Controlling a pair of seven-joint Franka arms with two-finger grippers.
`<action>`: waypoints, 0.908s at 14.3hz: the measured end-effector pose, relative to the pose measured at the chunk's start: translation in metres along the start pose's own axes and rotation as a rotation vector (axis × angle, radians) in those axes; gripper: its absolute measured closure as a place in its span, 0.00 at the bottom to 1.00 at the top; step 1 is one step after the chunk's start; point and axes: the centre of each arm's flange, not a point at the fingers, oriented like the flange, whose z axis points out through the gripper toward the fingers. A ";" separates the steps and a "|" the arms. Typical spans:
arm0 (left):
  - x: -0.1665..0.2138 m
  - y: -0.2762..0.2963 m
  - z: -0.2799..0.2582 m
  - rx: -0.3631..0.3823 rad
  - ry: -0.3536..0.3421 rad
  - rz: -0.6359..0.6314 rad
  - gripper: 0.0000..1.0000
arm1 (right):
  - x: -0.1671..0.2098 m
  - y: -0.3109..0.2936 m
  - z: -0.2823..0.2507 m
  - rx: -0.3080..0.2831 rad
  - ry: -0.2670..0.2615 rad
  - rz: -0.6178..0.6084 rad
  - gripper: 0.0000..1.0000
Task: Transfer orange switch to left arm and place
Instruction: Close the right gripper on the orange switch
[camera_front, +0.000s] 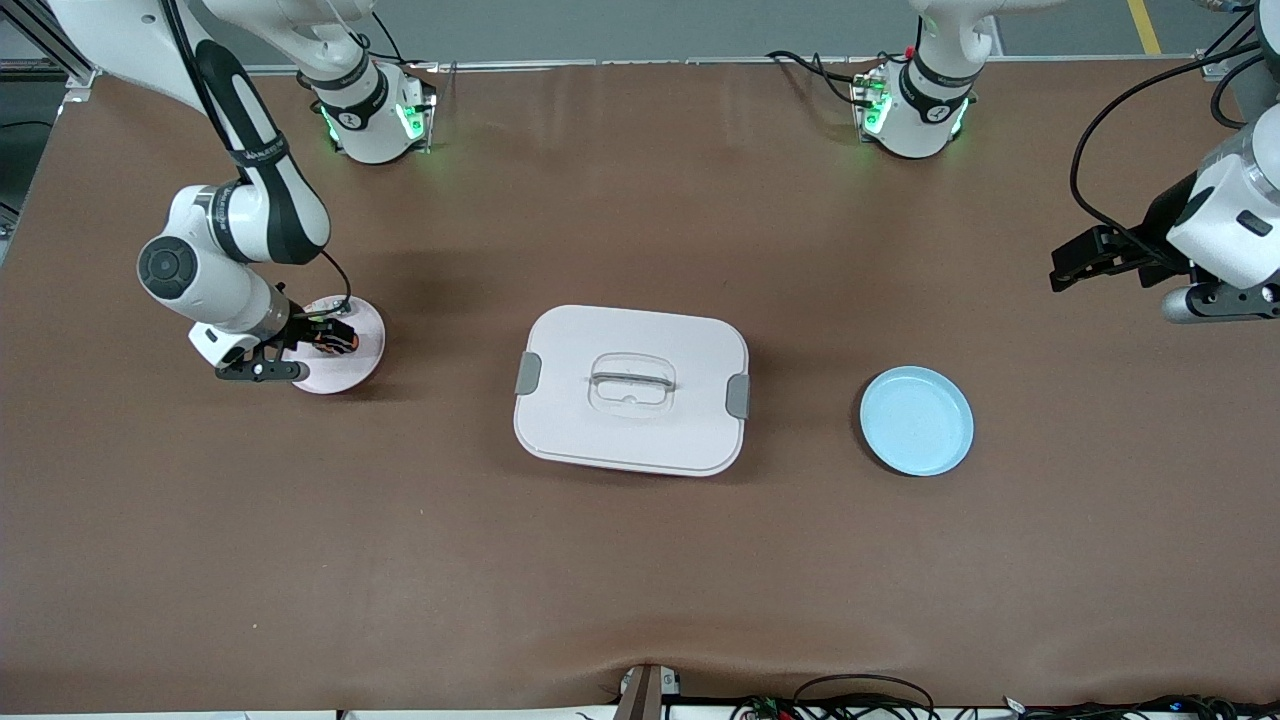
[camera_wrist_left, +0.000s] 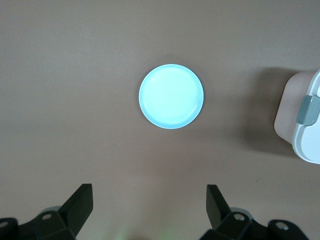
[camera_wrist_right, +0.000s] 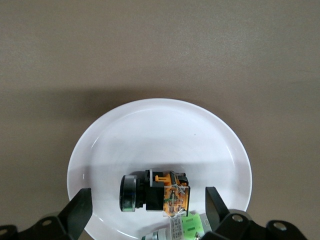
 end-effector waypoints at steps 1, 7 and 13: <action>0.000 0.000 0.000 0.000 0.000 0.000 0.00 | -0.001 0.001 0.002 -0.001 -0.004 0.001 0.00; 0.000 -0.001 0.000 0.000 0.000 -0.001 0.00 | -0.006 0.017 0.015 0.000 -0.028 0.011 0.00; 0.000 -0.002 0.000 0.000 0.000 -0.003 0.00 | -0.005 0.014 0.024 -0.001 -0.026 0.004 0.00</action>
